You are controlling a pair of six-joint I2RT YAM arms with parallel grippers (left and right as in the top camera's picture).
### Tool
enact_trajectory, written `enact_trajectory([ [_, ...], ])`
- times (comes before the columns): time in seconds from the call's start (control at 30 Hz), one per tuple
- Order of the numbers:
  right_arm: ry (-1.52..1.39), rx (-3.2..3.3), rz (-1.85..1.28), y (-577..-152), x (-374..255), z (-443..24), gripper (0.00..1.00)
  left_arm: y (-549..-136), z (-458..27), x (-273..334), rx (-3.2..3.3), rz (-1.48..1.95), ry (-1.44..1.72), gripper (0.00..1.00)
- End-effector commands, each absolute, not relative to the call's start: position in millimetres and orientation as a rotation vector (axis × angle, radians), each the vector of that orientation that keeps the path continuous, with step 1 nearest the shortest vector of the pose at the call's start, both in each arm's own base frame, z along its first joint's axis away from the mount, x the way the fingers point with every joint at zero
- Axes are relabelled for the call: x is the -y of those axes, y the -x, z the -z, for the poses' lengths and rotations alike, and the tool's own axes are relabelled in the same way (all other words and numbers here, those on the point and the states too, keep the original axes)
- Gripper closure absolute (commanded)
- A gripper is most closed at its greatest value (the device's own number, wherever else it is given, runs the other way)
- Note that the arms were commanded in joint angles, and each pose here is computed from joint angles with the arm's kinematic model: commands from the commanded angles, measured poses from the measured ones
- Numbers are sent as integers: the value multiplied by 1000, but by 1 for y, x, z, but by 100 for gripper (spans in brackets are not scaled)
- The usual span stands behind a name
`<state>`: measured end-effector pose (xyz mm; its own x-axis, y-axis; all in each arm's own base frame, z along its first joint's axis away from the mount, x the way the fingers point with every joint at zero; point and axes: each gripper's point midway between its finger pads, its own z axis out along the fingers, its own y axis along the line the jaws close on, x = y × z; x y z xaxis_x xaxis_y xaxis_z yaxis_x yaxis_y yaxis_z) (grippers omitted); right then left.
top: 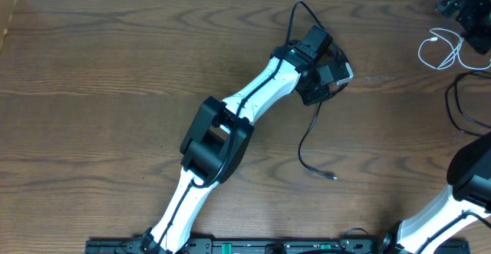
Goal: Untangle cables
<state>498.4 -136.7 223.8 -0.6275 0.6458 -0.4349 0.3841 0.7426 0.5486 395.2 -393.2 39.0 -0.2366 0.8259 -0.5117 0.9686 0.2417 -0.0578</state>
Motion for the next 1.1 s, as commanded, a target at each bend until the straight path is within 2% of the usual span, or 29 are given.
enact_trajectory([
  [0.0, -710, -2302, -521, -497, 127, -239, 1, -394, -27, 391, -2184, 521, -1638, 67],
  [0.2, -685, -2314, -502, -499, 119, -238, 1, -392, -26, 391, -2196, 537, -1634, 67],
  [0.3, -679, -2311, -495, -501, 118, -239, 1, -386, -29, 396, -2244, 617, -1576, 56],
  [0.33, -679, -2310, -495, -501, 118, -239, 1, -384, -29, 396, -2263, 635, -1558, 48],
  [0.4, -678, -2309, -495, -501, 118, -239, 1, -385, -29, 396, -2263, 632, -1557, 43],
  [0.87, -636, -2302, -503, -508, 106, -243, 1, -388, -5, 396, -2285, 610, -1562, 41],
  [0.93, -629, -2303, -505, -509, 103, -243, 1, -389, -3, 397, -2286, 613, -1552, 47],
  [1.07, -623, -2306, -508, -510, 100, -243, 1, -392, 0, 398, -2278, 609, -1549, 78],
])
